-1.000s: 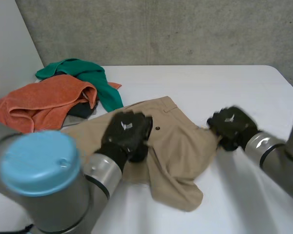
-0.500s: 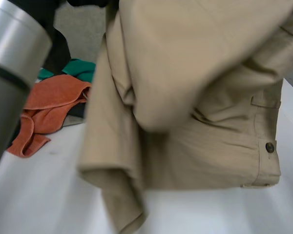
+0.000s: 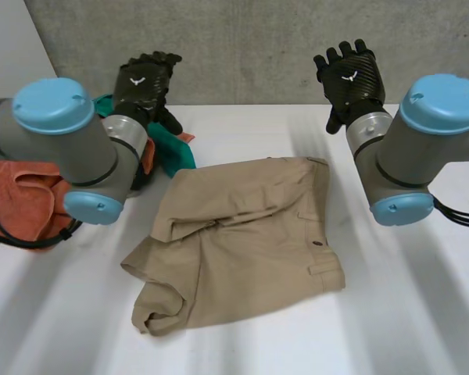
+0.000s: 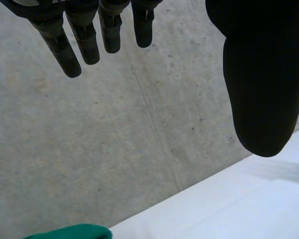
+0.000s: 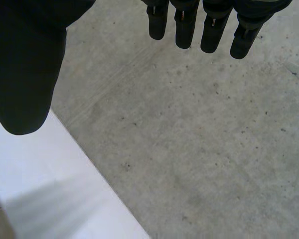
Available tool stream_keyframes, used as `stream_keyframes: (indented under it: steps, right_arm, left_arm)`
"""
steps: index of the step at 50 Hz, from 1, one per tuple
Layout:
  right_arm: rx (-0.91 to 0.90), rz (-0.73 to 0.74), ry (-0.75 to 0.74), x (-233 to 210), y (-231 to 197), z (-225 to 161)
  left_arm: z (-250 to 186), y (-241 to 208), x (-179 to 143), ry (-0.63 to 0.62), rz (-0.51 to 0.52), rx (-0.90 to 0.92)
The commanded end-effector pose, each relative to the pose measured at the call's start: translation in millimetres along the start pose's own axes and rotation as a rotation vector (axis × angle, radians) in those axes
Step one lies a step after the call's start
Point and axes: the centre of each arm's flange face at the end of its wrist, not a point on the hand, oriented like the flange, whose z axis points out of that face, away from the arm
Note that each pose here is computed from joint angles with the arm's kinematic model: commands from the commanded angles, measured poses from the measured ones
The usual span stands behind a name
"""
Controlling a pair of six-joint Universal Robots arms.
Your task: Fold the laundry.
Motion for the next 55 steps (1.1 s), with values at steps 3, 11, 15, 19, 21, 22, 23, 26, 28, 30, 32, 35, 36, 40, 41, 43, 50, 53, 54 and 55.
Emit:
stream_keyframes:
  steps: [3, 11, 15, 19, 21, 22, 23, 26, 28, 30, 32, 35, 36, 40, 41, 43, 50, 53, 54, 55]
  right_arm:
    - [-0.284, 0.005, -0.208, 4, -9, -69]
    - [-0.548, 0.058, -0.486, -25, 24, -140]
    - [-0.531, 0.073, -0.539, -33, 27, -163]
    - [-0.495, 0.079, -0.564, -41, 32, -178]
    - [-0.492, 0.08, -0.567, -42, 32, -184]
    - [-0.494, 0.081, -0.574, -42, 32, -191]
    - [-0.497, 0.083, -0.576, -42, 32, -193]
    - [-0.518, 0.091, -0.593, -44, 36, -202]
    - [-0.525, 0.094, -0.602, -45, 37, -205]
    - [-0.535, 0.101, -0.614, -46, 39, -209]
    - [-0.542, 0.103, -0.623, -48, 40, -212]
    - [-0.548, 0.106, -0.631, -49, 41, -215]
    - [-0.549, 0.108, -0.635, -49, 41, -216]
    - [-0.539, 0.105, -0.633, -48, 37, -219]
    - [-0.536, 0.105, -0.631, -48, 36, -220]
    - [-0.531, 0.102, -0.628, -47, 34, -222]
    - [-0.527, 0.103, -0.644, -49, 30, -231]
    - [-0.527, 0.101, -0.641, -50, 32, -230]
    - [-0.524, 0.103, -0.639, -50, 32, -230]
    - [-0.519, 0.103, -0.636, -50, 33, -228]
  left_arm:
    - [-71, -46, 2, 0.019, 0.092, -0.033]
    - [-166, -18, 46, 0.213, 0.281, -0.238]
    - [-211, 7, 74, 0.353, 0.335, -0.328]
    - [-236, 22, 85, 0.424, 0.351, -0.392]
    - [-242, 30, 85, 0.436, 0.351, -0.431]
    - [-244, 31, 85, 0.438, 0.349, -0.441]
    - [-245, 32, 85, 0.441, 0.348, -0.452]
    - [-250, 36, 84, 0.446, 0.35, -0.489]
    - [-250, 37, 83, 0.446, 0.354, -0.499]
    - [-250, 42, 82, 0.439, 0.356, -0.521]
    - [-250, 46, 81, 0.435, 0.359, -0.538]
    - [-246, 53, 75, 0.412, 0.362, -0.562]
    - [-245, 54, 74, 0.402, 0.363, -0.567]
    - [-236, 59, 61, 0.325, 0.372, -0.582]
    - [-231, 61, 56, 0.293, 0.379, -0.583]
    - [-225, 64, 49, 0.26, 0.383, -0.583]
    - [-202, 69, 16, 0.129, 0.371, -0.575]
    - [-192, 69, 2, 0.08, 0.389, -0.556]
    - [-189, 70, -2, 0.068, 0.399, -0.552]
    - [-184, 70, -10, 0.045, 0.424, -0.545]
